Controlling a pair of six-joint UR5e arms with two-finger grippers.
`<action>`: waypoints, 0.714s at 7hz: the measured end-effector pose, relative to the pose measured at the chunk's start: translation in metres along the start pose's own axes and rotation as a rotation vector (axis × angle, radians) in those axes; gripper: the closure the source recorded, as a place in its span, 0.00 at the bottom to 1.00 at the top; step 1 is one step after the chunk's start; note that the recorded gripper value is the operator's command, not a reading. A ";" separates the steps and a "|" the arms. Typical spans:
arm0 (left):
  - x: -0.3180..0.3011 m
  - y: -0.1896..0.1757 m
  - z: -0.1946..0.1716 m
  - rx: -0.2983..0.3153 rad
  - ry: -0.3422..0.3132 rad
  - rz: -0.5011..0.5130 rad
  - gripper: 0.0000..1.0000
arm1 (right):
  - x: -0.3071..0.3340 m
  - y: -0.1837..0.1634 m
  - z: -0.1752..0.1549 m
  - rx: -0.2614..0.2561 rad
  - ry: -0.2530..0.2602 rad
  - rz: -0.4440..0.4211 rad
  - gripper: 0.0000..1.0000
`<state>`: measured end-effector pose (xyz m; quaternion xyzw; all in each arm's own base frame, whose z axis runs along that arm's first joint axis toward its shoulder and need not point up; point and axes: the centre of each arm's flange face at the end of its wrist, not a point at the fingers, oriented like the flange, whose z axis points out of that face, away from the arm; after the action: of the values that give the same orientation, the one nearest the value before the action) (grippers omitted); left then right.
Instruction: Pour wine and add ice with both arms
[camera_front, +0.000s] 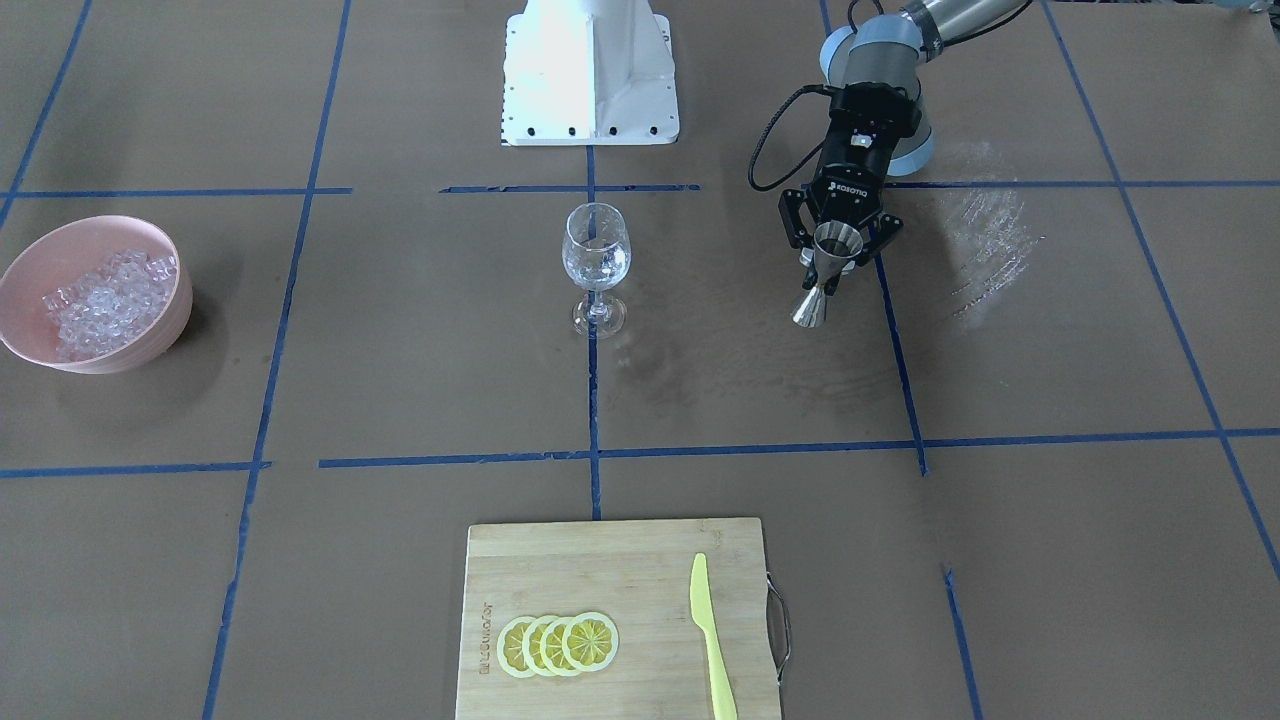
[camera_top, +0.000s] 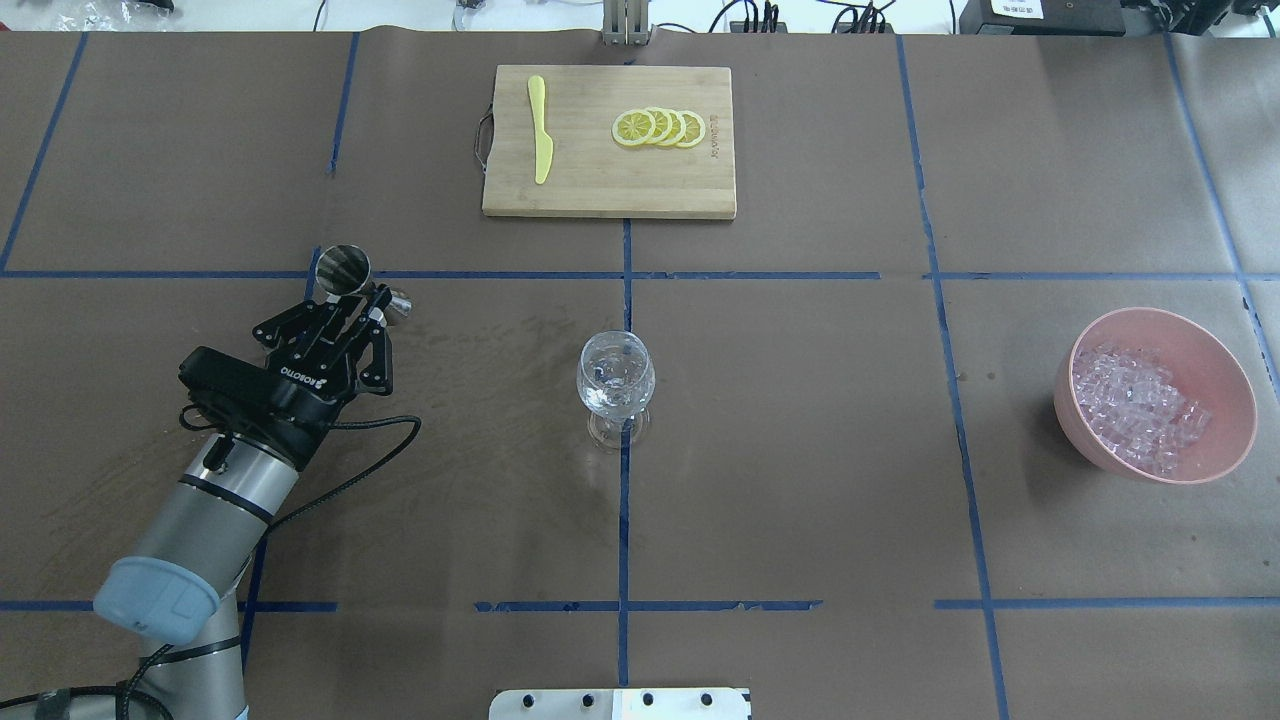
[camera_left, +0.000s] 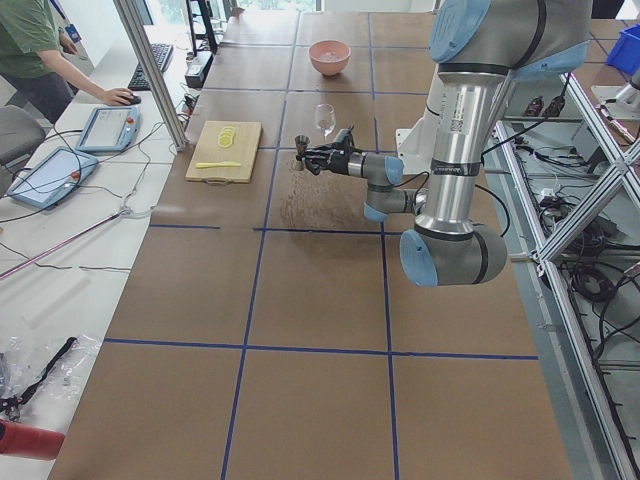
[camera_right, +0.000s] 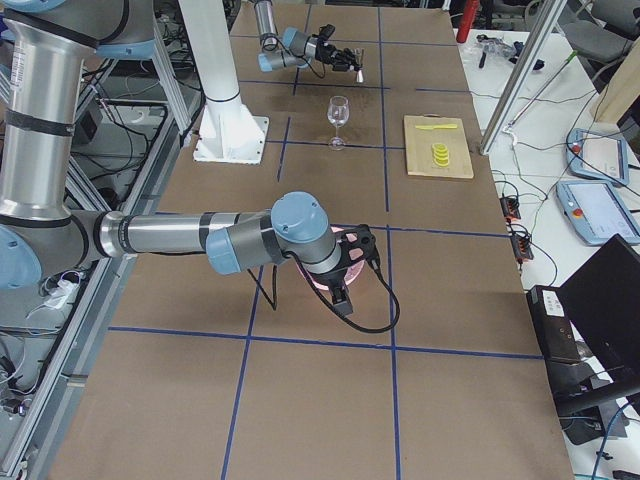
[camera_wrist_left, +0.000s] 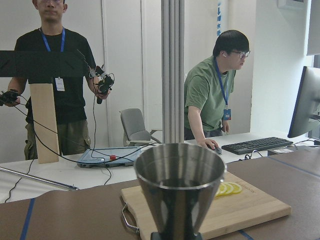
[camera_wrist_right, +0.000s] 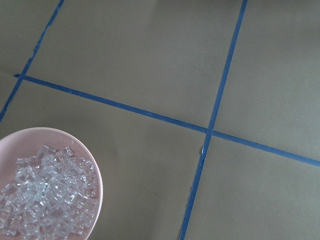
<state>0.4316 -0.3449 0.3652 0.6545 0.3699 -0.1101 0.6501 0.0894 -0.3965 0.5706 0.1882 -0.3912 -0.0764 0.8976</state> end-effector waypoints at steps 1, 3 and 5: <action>0.007 -0.007 0.012 -0.005 -0.016 0.010 1.00 | 0.000 0.000 0.000 0.000 0.000 0.000 0.00; 0.028 -0.016 0.024 -0.012 -0.020 0.020 1.00 | 0.000 0.000 0.000 0.000 0.000 0.000 0.00; 0.056 -0.023 0.034 -0.042 -0.029 0.068 1.00 | 0.000 0.000 0.000 0.000 0.000 0.001 0.00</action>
<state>0.4676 -0.3602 0.3083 0.6513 0.3400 -0.0897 0.6724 0.0893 -0.3960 0.5704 0.1880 -0.3913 -0.0761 0.8976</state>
